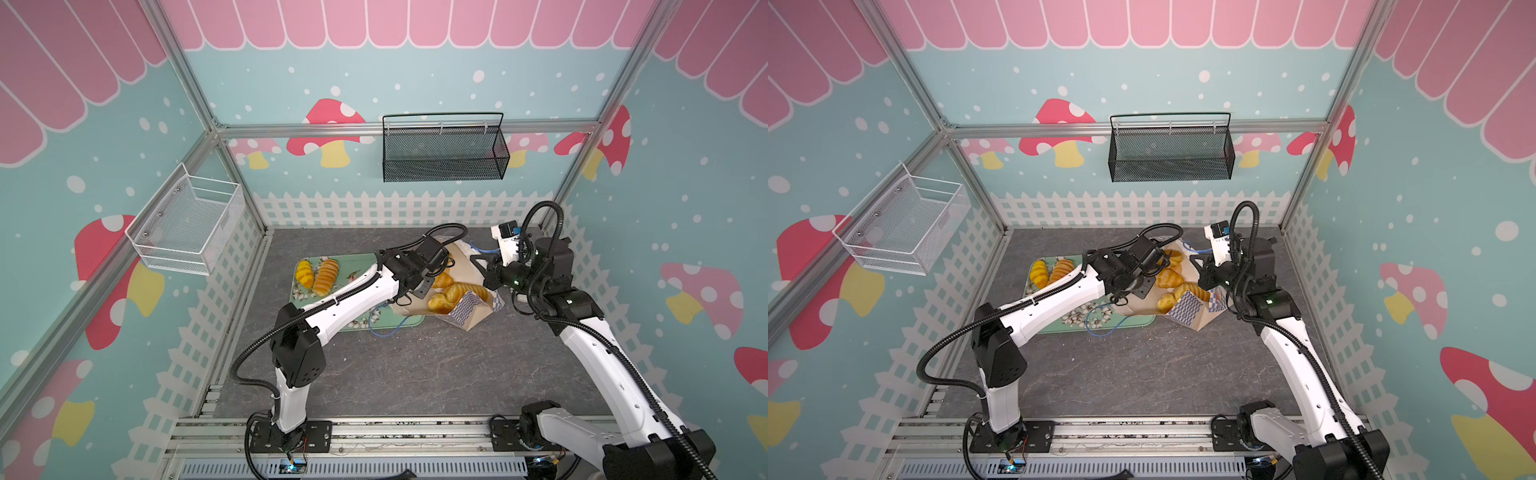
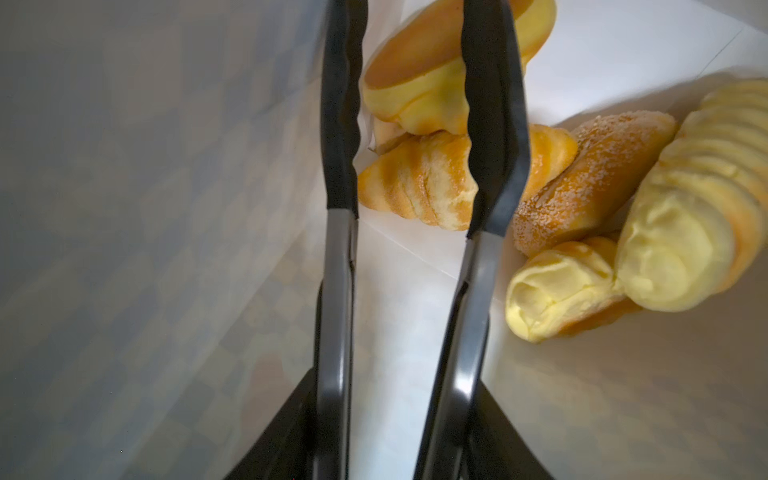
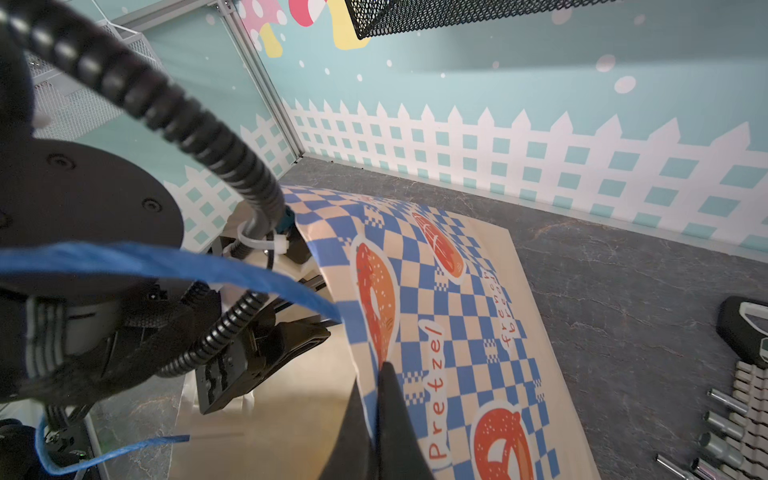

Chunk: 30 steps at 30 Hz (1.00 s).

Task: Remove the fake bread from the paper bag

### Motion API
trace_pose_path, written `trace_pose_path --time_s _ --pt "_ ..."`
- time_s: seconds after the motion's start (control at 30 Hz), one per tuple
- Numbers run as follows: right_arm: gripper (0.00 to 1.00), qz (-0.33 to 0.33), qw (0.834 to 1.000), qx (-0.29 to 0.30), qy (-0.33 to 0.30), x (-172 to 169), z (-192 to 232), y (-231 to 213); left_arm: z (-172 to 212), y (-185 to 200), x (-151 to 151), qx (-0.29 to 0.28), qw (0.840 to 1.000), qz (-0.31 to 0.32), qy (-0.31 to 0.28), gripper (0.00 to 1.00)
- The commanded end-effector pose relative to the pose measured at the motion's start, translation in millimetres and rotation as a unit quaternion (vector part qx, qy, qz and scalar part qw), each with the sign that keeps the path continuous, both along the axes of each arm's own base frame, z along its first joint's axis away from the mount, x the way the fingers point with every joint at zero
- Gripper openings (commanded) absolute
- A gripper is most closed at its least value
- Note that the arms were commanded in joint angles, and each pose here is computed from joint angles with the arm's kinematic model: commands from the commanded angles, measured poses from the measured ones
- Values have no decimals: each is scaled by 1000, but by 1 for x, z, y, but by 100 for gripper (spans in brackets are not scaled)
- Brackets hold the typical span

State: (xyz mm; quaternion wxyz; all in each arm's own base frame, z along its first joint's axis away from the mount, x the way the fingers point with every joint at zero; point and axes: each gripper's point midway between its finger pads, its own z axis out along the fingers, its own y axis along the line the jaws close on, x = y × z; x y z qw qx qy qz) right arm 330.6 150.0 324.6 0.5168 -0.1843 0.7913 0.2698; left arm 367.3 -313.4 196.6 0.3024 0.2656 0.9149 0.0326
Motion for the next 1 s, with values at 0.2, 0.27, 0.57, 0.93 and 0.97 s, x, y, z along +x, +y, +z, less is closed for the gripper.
trace_pose_path --time_s 0.2,0.27,0.57,0.93,0.97 --pt "0 1 1000 -10 -7 -2 10 -2 8 -2 -20 22 997 -71 -14 49" --pt "0 -7 1000 -22 -9 0 10 -5 8 -1 -27 28 995 -93 -17 49" --pt "0 -21 998 -59 -16 9 17 -12 25 -9 -50 -27 987 -142 -66 48" --pt "0 -10 992 -121 -42 12 36 -17 25 -10 -50 99 973 -186 -98 49" --pt "0 -7 991 -125 -44 12 38 -16 23 -12 -51 110 970 -190 -100 49"
